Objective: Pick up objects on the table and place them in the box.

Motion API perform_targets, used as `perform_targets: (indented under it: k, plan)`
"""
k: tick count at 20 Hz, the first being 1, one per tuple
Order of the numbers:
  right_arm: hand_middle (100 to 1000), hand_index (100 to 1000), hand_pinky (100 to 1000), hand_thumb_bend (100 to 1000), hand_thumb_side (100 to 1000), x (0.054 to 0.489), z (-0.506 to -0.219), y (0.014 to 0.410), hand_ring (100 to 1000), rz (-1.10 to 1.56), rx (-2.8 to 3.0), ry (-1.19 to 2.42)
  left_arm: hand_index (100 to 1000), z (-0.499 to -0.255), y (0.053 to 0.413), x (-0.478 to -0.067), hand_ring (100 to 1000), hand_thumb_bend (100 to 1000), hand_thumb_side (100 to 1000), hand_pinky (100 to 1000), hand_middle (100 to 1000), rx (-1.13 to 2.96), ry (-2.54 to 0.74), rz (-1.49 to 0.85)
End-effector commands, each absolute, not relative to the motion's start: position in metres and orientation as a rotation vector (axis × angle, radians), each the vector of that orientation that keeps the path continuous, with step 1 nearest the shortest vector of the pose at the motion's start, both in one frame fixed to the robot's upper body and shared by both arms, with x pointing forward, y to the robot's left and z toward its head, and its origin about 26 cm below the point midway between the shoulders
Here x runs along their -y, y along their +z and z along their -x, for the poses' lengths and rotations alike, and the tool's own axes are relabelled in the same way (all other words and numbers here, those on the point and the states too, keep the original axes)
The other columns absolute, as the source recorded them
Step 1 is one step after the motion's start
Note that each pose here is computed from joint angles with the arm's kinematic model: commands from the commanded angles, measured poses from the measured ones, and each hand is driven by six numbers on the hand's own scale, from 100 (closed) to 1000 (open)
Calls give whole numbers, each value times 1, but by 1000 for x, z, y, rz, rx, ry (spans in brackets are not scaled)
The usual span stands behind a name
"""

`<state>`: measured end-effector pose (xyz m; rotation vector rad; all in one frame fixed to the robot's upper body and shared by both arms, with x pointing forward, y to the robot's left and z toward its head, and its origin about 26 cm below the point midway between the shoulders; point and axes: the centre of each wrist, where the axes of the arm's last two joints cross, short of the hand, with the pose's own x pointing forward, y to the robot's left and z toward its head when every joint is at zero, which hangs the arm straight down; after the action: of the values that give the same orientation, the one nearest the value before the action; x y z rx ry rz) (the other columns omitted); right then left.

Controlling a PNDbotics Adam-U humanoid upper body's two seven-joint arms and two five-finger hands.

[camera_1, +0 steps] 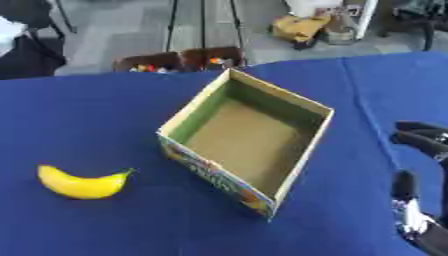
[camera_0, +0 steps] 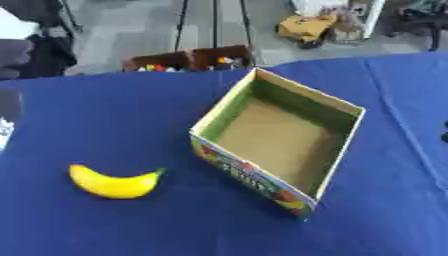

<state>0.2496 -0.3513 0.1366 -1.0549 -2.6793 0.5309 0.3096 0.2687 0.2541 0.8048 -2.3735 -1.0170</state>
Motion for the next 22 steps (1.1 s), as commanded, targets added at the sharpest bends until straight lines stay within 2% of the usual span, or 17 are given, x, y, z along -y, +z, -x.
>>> perform_targets:
  k: [1, 8, 14, 18, 22]
  plan:
    - [593, 769, 628, 100, 848, 352, -248, 142, 735, 937, 2966, 374, 948, -306, 262, -271, 857, 100, 1000, 789, 864, 2396, -1015, -835]
    - [592, 768, 628, 100, 848, 352, -248, 142, 735, 935, 2964, 381, 933, -306, 270, -271, 848, 100, 1000, 781, 851, 2363, -1116, -870]
    - [591, 766, 628, 100, 848, 353, -247, 142, 734, 922, 2963, 401, 933, -302, 286, -274, 855, 100, 1000, 801, 864, 2149, -1342, -936]
    - [591, 765, 628, 100, 848, 353, -247, 142, 733, 912, 2963, 408, 1000, -300, 295, -273, 874, 100, 1000, 833, 882, 2016, -1418, -947]
    - [591, 763, 628, 100, 848, 354, -247, 142, 733, 900, 2963, 417, 1000, -298, 303, -270, 892, 118, 1000, 862, 901, 1888, -1522, -950]
